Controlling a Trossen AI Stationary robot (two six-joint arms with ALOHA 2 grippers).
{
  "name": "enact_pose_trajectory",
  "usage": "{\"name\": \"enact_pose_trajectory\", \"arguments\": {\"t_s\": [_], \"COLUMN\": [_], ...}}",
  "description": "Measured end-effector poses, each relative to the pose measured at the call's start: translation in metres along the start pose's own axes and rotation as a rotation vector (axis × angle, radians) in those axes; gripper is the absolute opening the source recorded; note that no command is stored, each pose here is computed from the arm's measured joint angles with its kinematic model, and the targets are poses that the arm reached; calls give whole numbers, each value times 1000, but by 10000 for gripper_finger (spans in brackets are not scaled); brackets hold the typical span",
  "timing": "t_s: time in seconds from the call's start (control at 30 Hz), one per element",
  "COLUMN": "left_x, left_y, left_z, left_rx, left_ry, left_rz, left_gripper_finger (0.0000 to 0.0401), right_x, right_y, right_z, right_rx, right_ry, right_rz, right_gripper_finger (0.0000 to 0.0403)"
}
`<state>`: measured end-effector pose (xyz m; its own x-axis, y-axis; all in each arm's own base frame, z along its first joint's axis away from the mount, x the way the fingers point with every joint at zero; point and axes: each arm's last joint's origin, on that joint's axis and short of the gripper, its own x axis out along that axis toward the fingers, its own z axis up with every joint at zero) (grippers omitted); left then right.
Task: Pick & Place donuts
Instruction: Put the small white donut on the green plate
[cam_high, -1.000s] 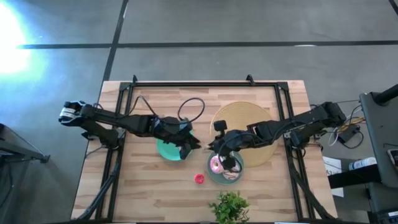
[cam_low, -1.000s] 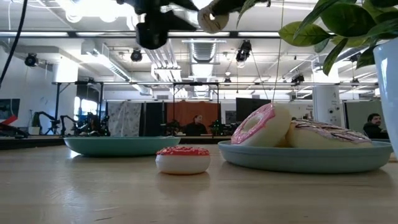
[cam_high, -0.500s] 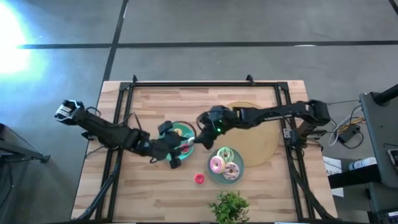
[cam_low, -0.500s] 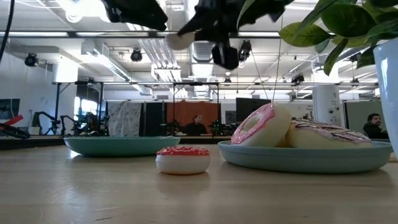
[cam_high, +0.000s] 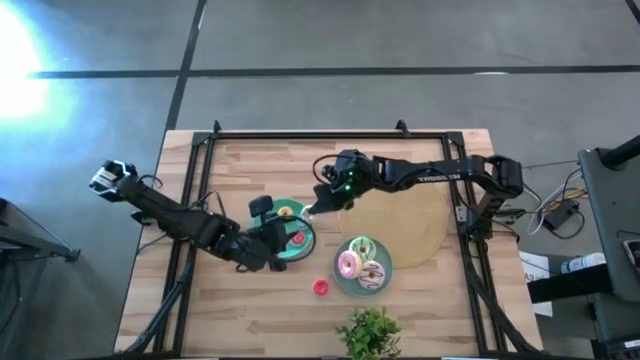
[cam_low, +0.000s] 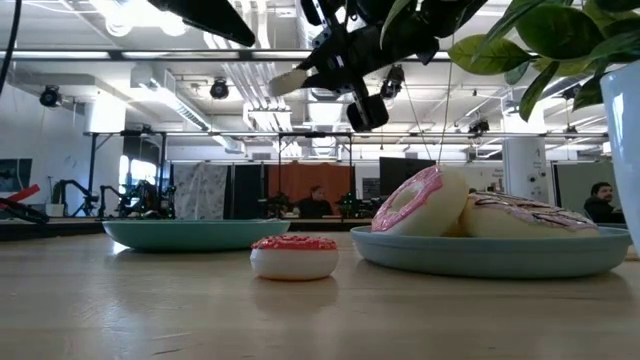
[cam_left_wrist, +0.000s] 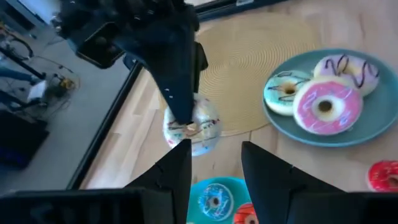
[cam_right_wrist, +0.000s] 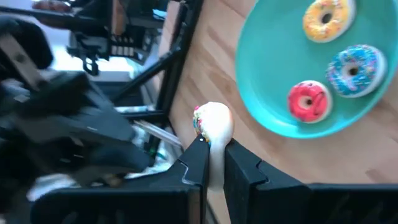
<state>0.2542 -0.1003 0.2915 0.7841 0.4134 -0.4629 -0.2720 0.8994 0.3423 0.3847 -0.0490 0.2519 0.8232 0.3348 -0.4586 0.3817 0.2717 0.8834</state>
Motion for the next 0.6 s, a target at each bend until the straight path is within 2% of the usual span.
{"name": "enact_pose_trajectory", "arguments": {"t_s": [0.13, 0.27, 0.37, 0.6], "left_x": [10, 20, 24, 28], "left_y": [-8, -12, -12, -11], "left_z": [-4, -9, -7, -4], "left_rx": [113, 210, 220, 184], "left_ry": [29, 39, 26, 11], "left_rz": [19, 198, 274, 262], "left_gripper_finger": [115, 115, 115, 115], "right_x": [-1, -2, -2, -2], "right_y": [3, 3, 3, 7], "right_z": [4, 5, 5, 7], "right_rx": [51, 89, 118, 153], "right_ry": [-13, -16, -16, -31], "right_rz": [34, 37, 37, 75], "right_gripper_finger": [24, 24, 24, 24]}}
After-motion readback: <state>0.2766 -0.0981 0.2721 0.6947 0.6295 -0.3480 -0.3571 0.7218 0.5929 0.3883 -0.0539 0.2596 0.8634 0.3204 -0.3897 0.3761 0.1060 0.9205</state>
